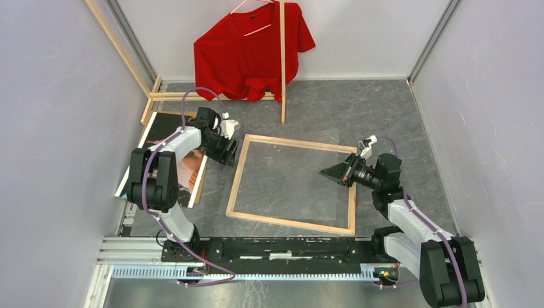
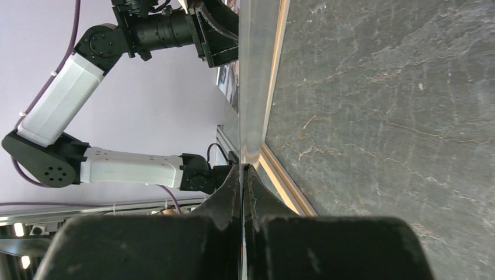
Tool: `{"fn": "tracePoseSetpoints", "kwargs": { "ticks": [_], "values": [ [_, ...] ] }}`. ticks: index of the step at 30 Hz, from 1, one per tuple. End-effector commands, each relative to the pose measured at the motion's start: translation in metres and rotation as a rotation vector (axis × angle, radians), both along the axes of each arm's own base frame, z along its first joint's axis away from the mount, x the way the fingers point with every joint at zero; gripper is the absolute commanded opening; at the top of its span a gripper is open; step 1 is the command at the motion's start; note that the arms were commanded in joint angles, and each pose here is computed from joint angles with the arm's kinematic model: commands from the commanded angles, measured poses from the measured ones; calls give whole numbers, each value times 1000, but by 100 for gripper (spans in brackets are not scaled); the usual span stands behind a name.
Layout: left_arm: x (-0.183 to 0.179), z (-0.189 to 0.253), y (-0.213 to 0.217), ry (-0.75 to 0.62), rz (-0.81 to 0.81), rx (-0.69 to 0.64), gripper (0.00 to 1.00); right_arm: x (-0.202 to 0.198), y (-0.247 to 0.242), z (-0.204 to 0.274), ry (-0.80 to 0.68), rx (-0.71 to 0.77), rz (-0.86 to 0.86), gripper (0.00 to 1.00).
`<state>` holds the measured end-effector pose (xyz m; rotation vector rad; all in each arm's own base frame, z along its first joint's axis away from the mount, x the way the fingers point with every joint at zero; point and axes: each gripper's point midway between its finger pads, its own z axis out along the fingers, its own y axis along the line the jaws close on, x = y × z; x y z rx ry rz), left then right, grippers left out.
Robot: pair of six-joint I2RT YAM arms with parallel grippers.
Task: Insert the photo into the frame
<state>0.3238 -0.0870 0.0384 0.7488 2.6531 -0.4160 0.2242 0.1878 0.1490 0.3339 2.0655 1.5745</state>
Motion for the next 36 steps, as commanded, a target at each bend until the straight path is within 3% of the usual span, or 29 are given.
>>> {"fn": "tracePoseSetpoints", "kwargs": {
  "ticks": [1, 20, 36],
  "values": [
    [7, -3, -6, -11, 18, 3, 74, -3, -6, -1, -66, -27, 28, 0],
    [24, 22, -16, -56, 11, -16, 76, 1, -31, -22, -24, -68, -6, 0],
    [23, 11, -17, -22, 12, -15, 76, -2, -40, -28, -4, -80, -14, 0]
  ]
}}
